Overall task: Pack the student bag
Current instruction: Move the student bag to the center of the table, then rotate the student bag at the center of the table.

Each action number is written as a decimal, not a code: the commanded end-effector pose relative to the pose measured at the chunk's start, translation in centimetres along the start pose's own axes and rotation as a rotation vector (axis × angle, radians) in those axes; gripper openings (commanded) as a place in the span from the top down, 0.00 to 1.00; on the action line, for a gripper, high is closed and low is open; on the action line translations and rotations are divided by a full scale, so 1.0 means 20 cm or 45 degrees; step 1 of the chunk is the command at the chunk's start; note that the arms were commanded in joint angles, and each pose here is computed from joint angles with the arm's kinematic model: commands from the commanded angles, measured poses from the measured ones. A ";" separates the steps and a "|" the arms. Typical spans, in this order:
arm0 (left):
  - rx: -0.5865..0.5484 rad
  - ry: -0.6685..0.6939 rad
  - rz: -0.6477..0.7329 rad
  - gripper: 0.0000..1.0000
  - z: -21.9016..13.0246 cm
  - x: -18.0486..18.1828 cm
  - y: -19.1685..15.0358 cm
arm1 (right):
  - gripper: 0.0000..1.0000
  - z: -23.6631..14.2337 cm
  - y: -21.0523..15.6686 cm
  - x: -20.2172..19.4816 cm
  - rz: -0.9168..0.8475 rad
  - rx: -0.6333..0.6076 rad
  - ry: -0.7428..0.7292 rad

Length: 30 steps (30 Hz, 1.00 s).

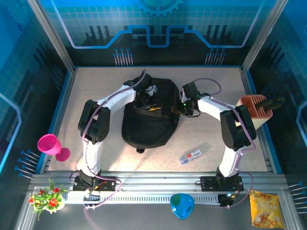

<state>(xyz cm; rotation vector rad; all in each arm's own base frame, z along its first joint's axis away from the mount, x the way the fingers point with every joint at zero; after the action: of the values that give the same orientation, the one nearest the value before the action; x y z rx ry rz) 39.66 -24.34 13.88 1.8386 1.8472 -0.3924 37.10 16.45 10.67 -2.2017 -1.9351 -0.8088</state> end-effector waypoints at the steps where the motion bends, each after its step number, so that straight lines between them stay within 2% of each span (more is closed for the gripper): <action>1: 0.118 0.110 -0.001 0.71 0.01 0.09 -0.17 | 0.67 -0.02 -0.07 -0.03 -0.003 0.025 -0.011; 6: 0.175 0.201 0.016 0.73 0.07 0.20 -0.33 | 0.69 -0.01 -0.13 -0.06 0.023 0.044 -0.017; 10: 0.159 0.231 0.072 0.75 0.09 0.23 -0.40 | 0.72 0.02 -0.15 -0.09 0.046 0.058 -0.037; 16: 0.142 0.146 0.193 0.74 0.06 0.18 -0.42 | 0.78 0.05 -0.10 -0.09 0.048 0.033 -0.075; 23: 0.036 -0.029 0.299 0.65 -0.10 -0.02 -0.29 | 0.80 0.05 0.16 0.05 -0.110 -0.119 -0.021; 25: -0.023 -0.057 0.274 0.58 -0.14 -0.04 -0.23 | 0.79 0.06 0.23 0.10 -0.165 -0.155 0.020; 30: -0.187 0.012 0.103 0.53 -0.23 0.05 -0.06 | 0.72 0.04 0.39 0.22 -0.288 -0.223 0.116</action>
<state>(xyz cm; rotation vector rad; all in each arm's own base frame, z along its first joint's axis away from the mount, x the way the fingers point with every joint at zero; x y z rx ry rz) 36.91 -22.96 15.14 1.9014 1.6636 -0.2515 42.12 18.99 11.89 -2.0670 -2.0871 -0.9645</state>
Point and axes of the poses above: each hand's point on the last joint's axis, 136 mm out from that joint toward the fingers, its own z axis out along the fingers, its own x axis along the line the jaws close on, y = z × x, the point moved 6 cm from there along -z, back along the fingers
